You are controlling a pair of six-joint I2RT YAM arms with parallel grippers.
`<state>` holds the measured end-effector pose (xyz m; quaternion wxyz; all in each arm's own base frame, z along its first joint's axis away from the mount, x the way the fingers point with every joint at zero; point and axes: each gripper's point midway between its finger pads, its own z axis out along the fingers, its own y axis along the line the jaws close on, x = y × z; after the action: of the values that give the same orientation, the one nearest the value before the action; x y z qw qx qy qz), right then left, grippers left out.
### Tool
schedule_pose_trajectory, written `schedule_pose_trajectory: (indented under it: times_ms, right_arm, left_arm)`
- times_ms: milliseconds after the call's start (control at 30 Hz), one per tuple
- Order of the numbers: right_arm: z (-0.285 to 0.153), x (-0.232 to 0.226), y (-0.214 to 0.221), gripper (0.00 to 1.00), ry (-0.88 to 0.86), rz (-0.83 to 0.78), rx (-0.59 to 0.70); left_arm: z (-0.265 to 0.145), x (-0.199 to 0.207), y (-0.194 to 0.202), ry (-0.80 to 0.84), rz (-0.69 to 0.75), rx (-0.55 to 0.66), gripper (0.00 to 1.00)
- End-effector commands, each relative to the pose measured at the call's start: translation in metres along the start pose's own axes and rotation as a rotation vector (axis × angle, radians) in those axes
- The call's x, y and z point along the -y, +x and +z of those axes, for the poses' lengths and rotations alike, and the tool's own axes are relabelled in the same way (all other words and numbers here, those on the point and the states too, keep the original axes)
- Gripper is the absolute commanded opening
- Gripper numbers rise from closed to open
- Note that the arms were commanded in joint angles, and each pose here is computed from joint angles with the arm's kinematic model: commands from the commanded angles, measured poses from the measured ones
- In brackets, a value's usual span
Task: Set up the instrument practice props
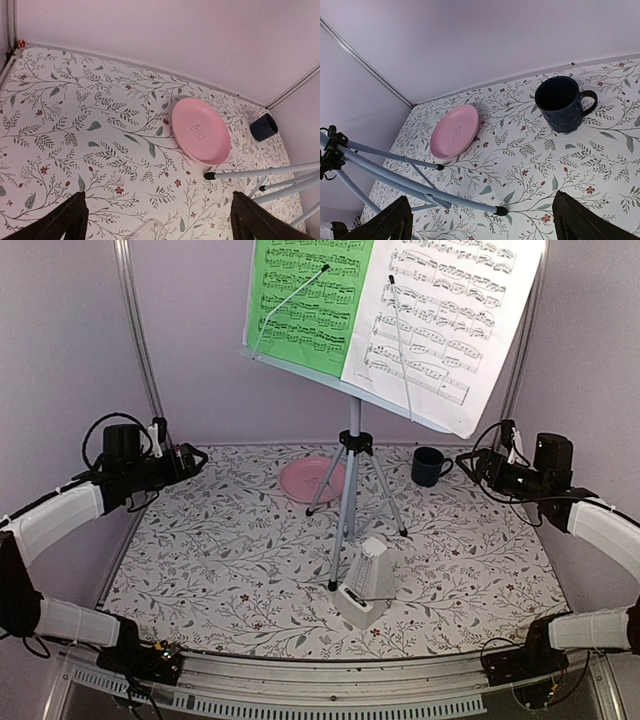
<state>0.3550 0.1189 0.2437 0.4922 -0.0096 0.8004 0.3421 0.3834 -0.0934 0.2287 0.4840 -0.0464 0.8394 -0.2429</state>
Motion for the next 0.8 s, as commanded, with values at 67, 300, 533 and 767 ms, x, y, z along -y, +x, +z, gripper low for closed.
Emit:
schedule_pose_trajectory:
  times_ms: [67,300,533,767]
  right_arm:
    - [0.006,0.034,0.022,0.99,0.054,0.068,0.000]
    - [0.015,0.062,0.060,0.99,0.110,0.132,-0.048]
    - [0.015,0.065,0.077,0.99,0.094,0.103,-0.071]
    - [0.012,0.065,0.081,0.99,0.089,0.084,-0.066]
  left_arm:
    - [0.015,-0.027,0.047,-0.011,-0.081,-0.129,0.99]
    - [0.010,-0.046,0.088,-0.053,-0.076,-0.149,0.99]
    - [0.002,-0.044,0.101,-0.073,-0.008,-0.131,0.99]
    - [0.003,-0.031,0.105,-0.084,0.056,-0.122,0.99]
